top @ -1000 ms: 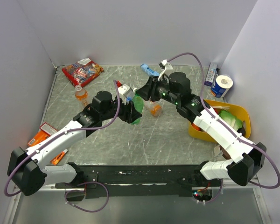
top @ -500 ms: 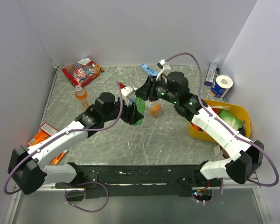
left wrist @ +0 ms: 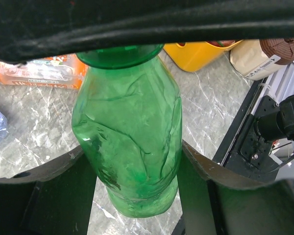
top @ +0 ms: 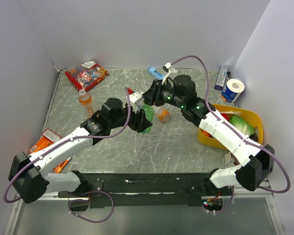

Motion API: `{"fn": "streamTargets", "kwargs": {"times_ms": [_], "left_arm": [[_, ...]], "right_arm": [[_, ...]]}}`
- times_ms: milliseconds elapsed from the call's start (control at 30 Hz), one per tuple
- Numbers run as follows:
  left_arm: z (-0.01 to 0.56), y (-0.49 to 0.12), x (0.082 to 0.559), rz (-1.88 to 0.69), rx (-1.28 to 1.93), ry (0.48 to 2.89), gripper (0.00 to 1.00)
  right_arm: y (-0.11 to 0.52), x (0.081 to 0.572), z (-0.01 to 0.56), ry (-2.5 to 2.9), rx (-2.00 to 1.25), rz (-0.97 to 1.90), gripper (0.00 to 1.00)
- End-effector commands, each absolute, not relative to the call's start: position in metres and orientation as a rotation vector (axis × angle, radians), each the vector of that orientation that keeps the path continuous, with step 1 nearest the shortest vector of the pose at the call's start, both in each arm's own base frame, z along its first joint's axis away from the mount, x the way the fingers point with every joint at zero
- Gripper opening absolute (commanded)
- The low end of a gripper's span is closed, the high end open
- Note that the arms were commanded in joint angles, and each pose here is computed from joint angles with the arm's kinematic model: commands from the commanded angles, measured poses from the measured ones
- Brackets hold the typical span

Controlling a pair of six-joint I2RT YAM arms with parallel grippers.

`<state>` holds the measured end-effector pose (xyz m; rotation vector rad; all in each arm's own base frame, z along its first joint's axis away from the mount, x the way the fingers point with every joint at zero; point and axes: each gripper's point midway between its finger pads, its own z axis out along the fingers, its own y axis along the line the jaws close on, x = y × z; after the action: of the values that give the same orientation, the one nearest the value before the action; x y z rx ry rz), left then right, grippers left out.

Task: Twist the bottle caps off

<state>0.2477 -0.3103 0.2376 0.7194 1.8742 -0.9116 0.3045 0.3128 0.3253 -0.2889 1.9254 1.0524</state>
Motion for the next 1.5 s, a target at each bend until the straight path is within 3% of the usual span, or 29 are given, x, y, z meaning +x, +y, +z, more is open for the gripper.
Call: {"fn": "streamTargets", "kwargs": {"times_ms": [0, 133, 400, 700, 933, 1033, 1067, 1133, 1167, 1233, 1267, 1300, 1367, 1467], "left_arm": [[0.264, -0.318, 0.244, -0.952, 0.757, 1.797, 0.4], [0.277, -0.315, 0.24, -1.006, 0.765, 1.748, 0.4], [0.302, -0.31, 0.219, -1.184, 0.897, 1.631, 0.41], [0.326, -0.304, 0.161, -1.56, 1.169, 1.426, 0.41], [0.327, -0.302, 0.149, -1.641, 1.228, 1.396, 0.41], [0.322, -0.304, 0.158, -1.601, 1.187, 1.443, 0.41], [0.322, -0.305, 0.163, -1.567, 1.178, 1.443, 0.41], [0.317, -0.305, 0.17, -1.528, 1.142, 1.491, 0.41], [0.316, -0.307, 0.182, -1.47, 1.095, 1.516, 0.41], [0.309, -0.307, 0.193, -1.416, 1.058, 1.563, 0.41], [0.305, -0.307, 0.199, -1.381, 1.035, 1.597, 0.42], [0.302, -0.307, 0.204, -1.363, 1.02, 1.615, 0.42], [0.299, -0.307, 0.21, -1.322, 0.992, 1.642, 0.41], [0.296, -0.307, 0.217, -1.278, 0.96, 1.664, 0.43]], "right_arm": [[0.326, 0.294, 0.366, 1.8, -0.343, 1.147, 0.46], [0.329, 0.29, 0.367, 1.784, -0.377, 1.173, 0.42], [0.328, 0.281, 0.371, 1.731, -0.497, 1.183, 0.22], [0.322, 0.244, 0.391, 1.507, -0.755, 1.372, 0.2], [0.316, 0.219, 0.393, 1.39, -0.895, 1.501, 0.22], [0.313, 0.22, 0.394, 1.389, -0.879, 1.509, 0.29], [0.312, 0.221, 0.395, 1.393, -0.863, 1.507, 0.37], [0.307, 0.225, 0.395, 1.403, -0.831, 1.49, 0.45], [0.304, 0.228, 0.397, 1.41, -0.804, 1.469, 0.56], [0.296, 0.234, 0.395, 1.425, -0.76, 1.435, 0.64], [0.291, 0.233, 0.397, 1.428, -0.738, 1.413, 0.76], [0.287, 0.242, 0.398, 1.437, -0.676, 1.37, 0.81], [0.276, 0.249, 0.393, 1.478, -0.602, 1.309, 0.88], [0.261, 0.263, 0.398, 1.496, -0.467, 1.198, 0.89]]}}
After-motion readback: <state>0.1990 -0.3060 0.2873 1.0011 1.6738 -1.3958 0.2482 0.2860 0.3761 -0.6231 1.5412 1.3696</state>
